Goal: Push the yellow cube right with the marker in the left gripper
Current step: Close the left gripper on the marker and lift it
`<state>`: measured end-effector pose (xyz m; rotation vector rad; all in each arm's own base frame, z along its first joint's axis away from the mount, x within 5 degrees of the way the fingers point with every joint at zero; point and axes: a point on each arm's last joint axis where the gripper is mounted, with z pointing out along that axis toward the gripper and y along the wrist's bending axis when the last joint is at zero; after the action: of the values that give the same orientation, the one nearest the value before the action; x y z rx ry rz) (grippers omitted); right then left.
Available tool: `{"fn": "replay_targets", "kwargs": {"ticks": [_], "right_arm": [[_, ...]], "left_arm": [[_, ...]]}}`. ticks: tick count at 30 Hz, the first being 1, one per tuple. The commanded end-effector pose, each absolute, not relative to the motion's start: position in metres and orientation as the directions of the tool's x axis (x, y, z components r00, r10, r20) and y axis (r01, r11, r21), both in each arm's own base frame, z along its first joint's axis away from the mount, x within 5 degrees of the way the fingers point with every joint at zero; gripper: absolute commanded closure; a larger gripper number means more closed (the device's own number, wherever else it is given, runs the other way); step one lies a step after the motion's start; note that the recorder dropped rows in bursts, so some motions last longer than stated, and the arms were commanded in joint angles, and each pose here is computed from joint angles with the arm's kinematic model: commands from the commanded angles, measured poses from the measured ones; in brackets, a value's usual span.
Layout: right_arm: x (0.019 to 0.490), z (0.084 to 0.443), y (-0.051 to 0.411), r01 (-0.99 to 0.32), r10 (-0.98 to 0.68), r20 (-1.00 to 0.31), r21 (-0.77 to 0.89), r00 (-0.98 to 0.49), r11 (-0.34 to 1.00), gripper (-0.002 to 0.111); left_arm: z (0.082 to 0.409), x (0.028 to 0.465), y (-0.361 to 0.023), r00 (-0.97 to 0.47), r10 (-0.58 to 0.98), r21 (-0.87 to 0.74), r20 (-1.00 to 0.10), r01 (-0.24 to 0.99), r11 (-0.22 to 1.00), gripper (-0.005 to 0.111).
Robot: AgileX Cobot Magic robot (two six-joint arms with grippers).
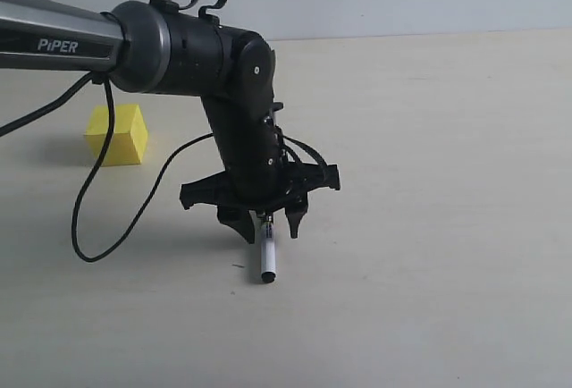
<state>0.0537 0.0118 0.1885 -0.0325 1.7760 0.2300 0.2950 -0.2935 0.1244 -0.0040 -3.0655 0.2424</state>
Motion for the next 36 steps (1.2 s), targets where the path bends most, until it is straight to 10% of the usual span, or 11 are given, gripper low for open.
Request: {"fn": "replay_targets", "kwargs": {"ticks": [1, 13, 18, 26, 36], "right_arm": [[0.054, 0.188, 0.012, -0.149, 0.099, -0.973, 0.132, -0.21, 0.98, 0.108], [0.054, 0.188, 0.012, -0.149, 0.099, -0.973, 0.132, -0.21, 0.98, 0.108], [0.054, 0.188, 0.012, -0.149, 0.099, -0.973, 0.132, -0.21, 0.98, 0.108], [0.054, 0.188, 0.012, -0.149, 0.099, -0.973, 0.132, -0.21, 0.98, 0.108], [0.054, 0.188, 0.012, -0.149, 0.099, -0.973, 0.132, -0.21, 0.98, 0.108]], "left_arm": [[0.126, 0.299, -0.294, -1.0, -0.007, -0.147, 0.026, -0.01, 0.989, 0.055], [0.113, 0.3, -0.294, -0.999, -0.009, -0.135, 0.037, -0.014, 0.991, 0.056], [0.113, 0.301, -0.295, -1.0, 0.001, -0.142, 0.024, -0.002, 0.99, 0.092], [0.135, 0.31, -0.304, -0.974, 0.216, -0.181, -0.062, 0.224, 0.958, 0.107], [0.255, 0.31, -0.291, -0.613, 0.766, 0.005, -0.195, 0.78, 0.626, 0.107]]}}
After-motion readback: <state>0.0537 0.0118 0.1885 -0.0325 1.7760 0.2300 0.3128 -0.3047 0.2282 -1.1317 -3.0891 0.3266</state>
